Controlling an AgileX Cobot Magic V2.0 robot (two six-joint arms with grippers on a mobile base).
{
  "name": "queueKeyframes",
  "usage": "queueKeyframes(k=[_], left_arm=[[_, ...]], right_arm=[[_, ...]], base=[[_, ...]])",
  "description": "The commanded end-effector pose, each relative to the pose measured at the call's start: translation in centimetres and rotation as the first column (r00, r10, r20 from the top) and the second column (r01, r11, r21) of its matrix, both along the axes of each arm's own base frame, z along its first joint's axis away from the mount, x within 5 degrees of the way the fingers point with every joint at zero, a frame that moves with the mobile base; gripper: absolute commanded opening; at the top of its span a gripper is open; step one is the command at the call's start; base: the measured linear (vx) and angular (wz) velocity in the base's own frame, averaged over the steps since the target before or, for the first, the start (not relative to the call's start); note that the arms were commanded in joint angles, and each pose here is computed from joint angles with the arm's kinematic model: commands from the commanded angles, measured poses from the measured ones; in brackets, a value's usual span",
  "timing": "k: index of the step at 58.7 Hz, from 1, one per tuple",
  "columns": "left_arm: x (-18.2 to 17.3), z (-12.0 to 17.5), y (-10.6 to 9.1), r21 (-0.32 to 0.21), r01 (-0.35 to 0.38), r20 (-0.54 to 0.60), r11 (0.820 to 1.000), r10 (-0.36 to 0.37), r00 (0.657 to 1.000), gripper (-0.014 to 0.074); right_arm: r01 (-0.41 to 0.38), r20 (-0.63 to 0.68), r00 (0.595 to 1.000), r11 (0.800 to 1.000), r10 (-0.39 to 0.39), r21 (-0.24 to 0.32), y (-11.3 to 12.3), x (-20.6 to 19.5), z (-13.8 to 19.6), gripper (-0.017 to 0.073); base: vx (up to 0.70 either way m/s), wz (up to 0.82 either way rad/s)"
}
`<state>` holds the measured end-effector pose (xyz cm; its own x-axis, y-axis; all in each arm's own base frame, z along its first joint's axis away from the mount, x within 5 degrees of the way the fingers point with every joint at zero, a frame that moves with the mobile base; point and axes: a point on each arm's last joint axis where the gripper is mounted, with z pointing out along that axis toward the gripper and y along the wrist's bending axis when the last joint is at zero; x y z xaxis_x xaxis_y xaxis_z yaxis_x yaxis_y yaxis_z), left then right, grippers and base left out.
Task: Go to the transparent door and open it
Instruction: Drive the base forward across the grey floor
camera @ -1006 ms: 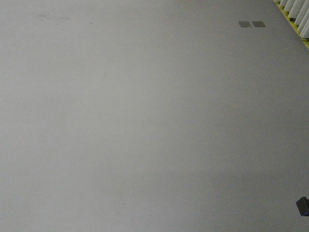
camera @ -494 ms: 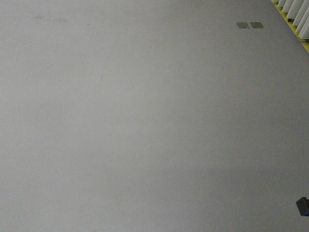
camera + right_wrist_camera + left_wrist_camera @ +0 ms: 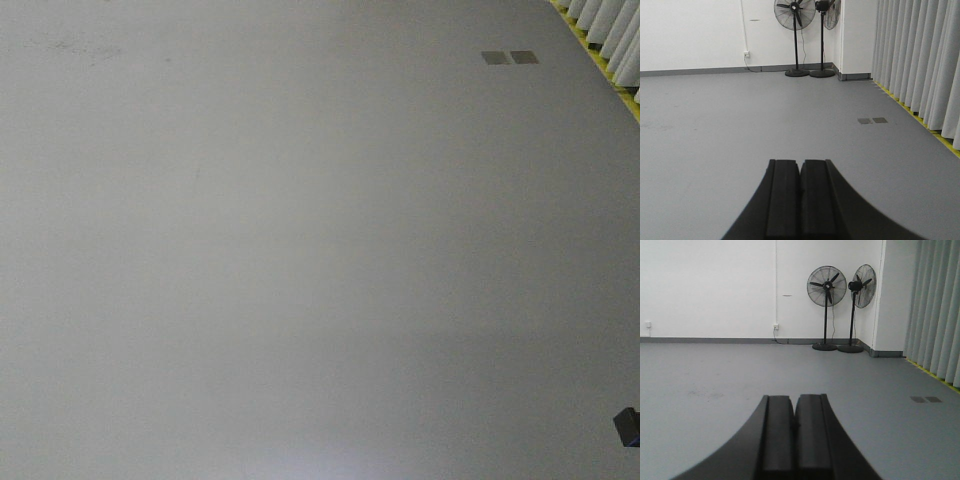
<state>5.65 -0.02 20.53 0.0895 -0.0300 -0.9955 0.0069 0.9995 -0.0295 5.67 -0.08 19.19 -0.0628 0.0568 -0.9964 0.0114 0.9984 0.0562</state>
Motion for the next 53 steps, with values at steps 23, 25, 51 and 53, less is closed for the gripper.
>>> queueKeyframes(k=[23,25,51,53], left_arm=[[-0.14,0.34,-0.01,-0.012,0.005,0.086,1.000,-0.004,0.996,-0.0006],[-0.14,0.34,-0.01,-0.012,0.005,0.086,1.000,-0.004,0.996,-0.0006],[-0.14,0.34,-0.01,-0.012,0.005,0.086,1.000,-0.004,0.996,-0.0006],[-0.14,0.34,-0.01,-0.012,0.005,0.086,1.000,-0.004,0.996,-0.0006]], right_arm=[[-0.001,0.093,0.996,1.000,0.002,-0.009,0.03,-0.08,0.67,-0.0009],[-0.001,0.093,0.996,1.000,0.002,-0.009,0.03,-0.08,0.67,-0.0009],[-0.001,0.093,0.996,1.000,0.002,-0.009,0.03,-0.08,0.67,-0.0009],[-0.001,0.093,0.996,1.000,0.002,-0.009,0.03,-0.08,0.67,-0.0009]], base=[[0.16,0.17],[0.20,0.16],[0.25,0.07],[0.29,0.03]])
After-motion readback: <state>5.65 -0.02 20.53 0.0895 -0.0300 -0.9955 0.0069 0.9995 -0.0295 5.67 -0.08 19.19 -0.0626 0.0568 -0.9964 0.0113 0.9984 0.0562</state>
